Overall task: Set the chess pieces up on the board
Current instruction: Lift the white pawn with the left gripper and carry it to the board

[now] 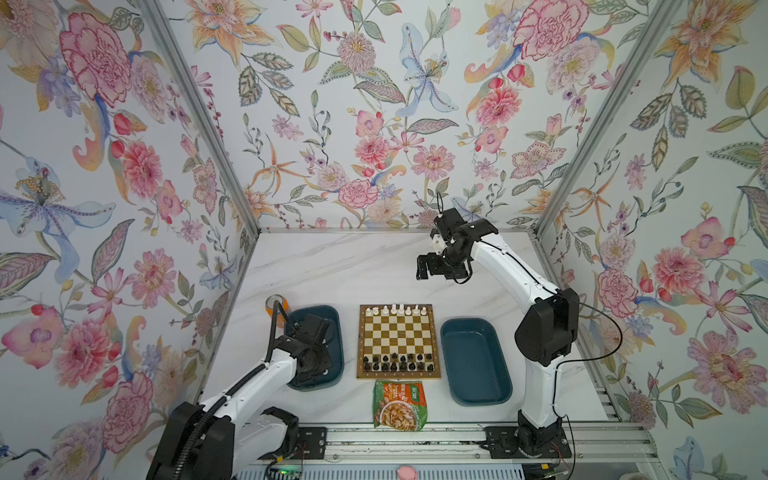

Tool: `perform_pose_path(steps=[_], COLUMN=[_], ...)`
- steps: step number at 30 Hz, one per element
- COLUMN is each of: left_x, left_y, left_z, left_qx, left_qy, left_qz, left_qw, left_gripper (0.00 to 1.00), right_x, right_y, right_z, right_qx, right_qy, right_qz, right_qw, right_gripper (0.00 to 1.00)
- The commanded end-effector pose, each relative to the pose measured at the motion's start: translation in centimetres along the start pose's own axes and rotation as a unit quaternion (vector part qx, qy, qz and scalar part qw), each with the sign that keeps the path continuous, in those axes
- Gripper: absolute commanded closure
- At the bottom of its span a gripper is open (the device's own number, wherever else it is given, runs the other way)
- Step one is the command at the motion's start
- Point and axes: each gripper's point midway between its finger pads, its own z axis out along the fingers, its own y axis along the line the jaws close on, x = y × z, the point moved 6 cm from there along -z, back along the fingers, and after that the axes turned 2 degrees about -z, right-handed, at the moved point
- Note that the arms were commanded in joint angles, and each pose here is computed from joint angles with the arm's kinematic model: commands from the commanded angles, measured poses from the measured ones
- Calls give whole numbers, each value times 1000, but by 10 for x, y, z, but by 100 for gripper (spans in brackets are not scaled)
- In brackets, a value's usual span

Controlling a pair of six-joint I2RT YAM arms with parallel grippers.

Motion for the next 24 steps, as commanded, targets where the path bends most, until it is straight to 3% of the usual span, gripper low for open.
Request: perform_pose_path(steps=[1, 17, 24], left_x=[-7, -33, -61], left_y=[0, -13, -41], left_z=[-3, -55, -76], left_qx=[-10, -16, 19], left_qy=[-11, -39, -63], left_qz=[0, 27, 39], left_qw=[1000, 999, 997], left_gripper=[88, 91, 92], right_x=[3, 4, 4], right_y=[-3, 3, 5], right_z=[-10, -12, -22], right_qx=[3, -22, -24], right_qy=[-2, -3, -18], right_qz=[-6, -10, -12], right_qw=[1000, 1000, 999], right_gripper=[1, 1, 1])
